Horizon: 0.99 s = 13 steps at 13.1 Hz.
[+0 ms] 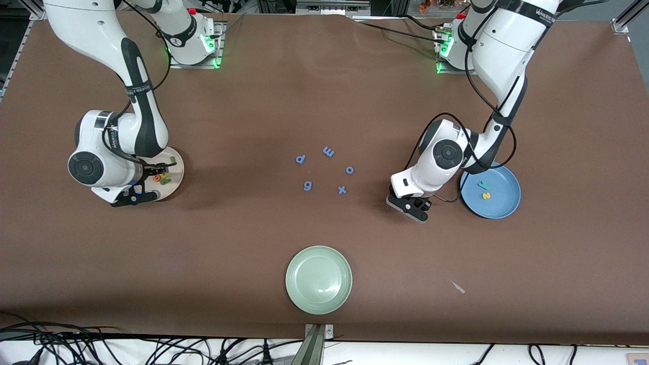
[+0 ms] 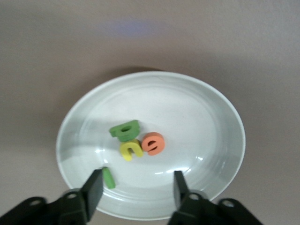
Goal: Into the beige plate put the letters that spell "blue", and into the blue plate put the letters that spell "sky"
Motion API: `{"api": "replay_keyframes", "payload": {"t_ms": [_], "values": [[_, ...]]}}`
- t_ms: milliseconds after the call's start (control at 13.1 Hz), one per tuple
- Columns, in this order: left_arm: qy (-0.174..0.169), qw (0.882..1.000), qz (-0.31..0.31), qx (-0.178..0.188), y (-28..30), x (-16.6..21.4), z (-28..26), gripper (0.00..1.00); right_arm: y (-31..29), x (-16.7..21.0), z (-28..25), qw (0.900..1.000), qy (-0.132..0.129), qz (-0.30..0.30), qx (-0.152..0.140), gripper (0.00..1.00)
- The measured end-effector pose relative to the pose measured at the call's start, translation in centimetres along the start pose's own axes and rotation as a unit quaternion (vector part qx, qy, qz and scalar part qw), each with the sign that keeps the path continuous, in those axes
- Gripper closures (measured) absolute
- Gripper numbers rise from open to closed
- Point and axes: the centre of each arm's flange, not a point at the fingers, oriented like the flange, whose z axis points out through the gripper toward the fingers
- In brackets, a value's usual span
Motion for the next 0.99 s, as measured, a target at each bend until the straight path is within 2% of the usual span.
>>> {"api": "replay_keyframes", "payload": {"t_ms": [152,305,457,686,915,991], "values": [[0.007,1.000,-0.010,0.005,-1.5,0.3,-0.8,0.62,-1.5,0.7,-3.1,1.000,-0.004,0.003,0.017,0.01],[-0.001,0.999,-0.039,0.013,-6.0,-0.2,-3.7,0.62,-2.7,1.2,-6.7,0.999,-0.004,0.007,0.039,0.00],[-0.027,0.998,-0.050,0.014,-11.0,-2.6,-8.1,0.62,-3.2,1.4,-9.4,0.999,-0.007,0.003,0.046,0.00],[-0.061,0.997,-0.038,0.018,-16.3,-9.4,-13.1,0.62,-3.9,1.3,-12.6,0.999,-0.012,-0.006,0.049,0.00],[-0.089,0.995,-0.045,0.017,-17.6,-15.4,-14.8,0.62,-5.8,0.9,-16.3,0.999,-0.012,-0.022,0.048,0.00],[-0.094,0.994,-0.051,0.016,-17.9,-16.4,-14.7,0.55,-6.4,0.6,-17.3,0.999,-0.005,-0.018,0.049,0.00]]}}
